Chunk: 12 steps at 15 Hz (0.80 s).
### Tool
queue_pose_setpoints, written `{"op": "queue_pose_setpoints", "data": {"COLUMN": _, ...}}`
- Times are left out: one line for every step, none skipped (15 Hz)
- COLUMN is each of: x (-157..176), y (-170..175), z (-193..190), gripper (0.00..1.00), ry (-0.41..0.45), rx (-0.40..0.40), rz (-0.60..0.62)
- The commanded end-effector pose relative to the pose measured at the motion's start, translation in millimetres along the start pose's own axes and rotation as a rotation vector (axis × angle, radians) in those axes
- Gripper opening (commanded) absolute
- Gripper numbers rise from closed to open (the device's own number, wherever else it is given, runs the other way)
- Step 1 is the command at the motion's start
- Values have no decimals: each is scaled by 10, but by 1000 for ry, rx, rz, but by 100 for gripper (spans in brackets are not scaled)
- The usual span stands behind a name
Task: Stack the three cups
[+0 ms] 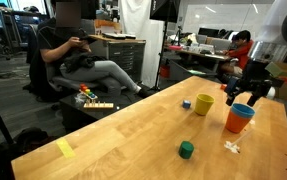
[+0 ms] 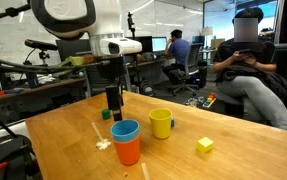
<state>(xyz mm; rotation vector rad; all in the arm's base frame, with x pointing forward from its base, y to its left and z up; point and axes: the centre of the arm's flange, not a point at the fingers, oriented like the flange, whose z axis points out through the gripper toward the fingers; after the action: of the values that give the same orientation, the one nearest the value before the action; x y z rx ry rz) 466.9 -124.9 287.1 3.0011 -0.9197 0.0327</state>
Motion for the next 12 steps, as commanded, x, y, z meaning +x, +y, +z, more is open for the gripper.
{"op": "queue_pose_setpoints", "data": {"x": 56, "y": 149, "z": 83, "gripper": 100, "ry": 11, "rx": -12, "rz": 22}}
{"op": "queue_pose_setpoints", "data": {"x": 71, "y": 173, "z": 131, "gripper": 100, "ry": 7, "rx": -14, "rz": 28}}
{"op": "queue_pose_setpoints", "data": {"x": 79, "y": 188, "z": 169, "gripper": 100, "ry": 2, "rx": -16, "rz": 32}}
{"op": "queue_pose_setpoints", "data": {"x": 92, "y": 193, "z": 213, "gripper": 100, "ry": -1, "rx": -17, "rz": 37}}
{"op": "queue_pose_setpoints", "data": {"x": 104, "y": 190, "z": 241, "gripper": 100, "ry": -1, "rx": -18, "rz": 39}}
{"op": "queue_pose_setpoints", "data": {"x": 114, "y": 176, "z": 273, "gripper": 100, "ry": -6, "rx": -16, "rz": 38}}
{"op": "queue_pose_setpoints", "data": {"x": 123, "y": 151, "z": 305, "gripper": 100, "ry": -7, "rx": -16, "rz": 36}}
{"op": "queue_pose_setpoints", "data": {"x": 127, "y": 136, "z": 336, "gripper": 100, "ry": -9, "rx": -19, "rz": 34}}
{"op": "queue_pose_setpoints", "data": {"x": 126, "y": 124, "z": 384, "gripper": 100, "ry": -15, "rx": -26, "rz": 30}}
{"op": "queue_pose_setpoints", "data": {"x": 123, "y": 123, "z": 423, "gripper": 100, "ry": -21, "rx": -32, "rz": 29}}
{"op": "queue_pose_setpoints", "data": {"x": 124, "y": 126, "z": 464, "gripper": 100, "ry": -27, "rx": -37, "rz": 27}}
{"op": "queue_pose_setpoints", "data": {"x": 121, "y": 134, "z": 498, "gripper": 100, "ry": -32, "rx": -41, "rz": 28}}
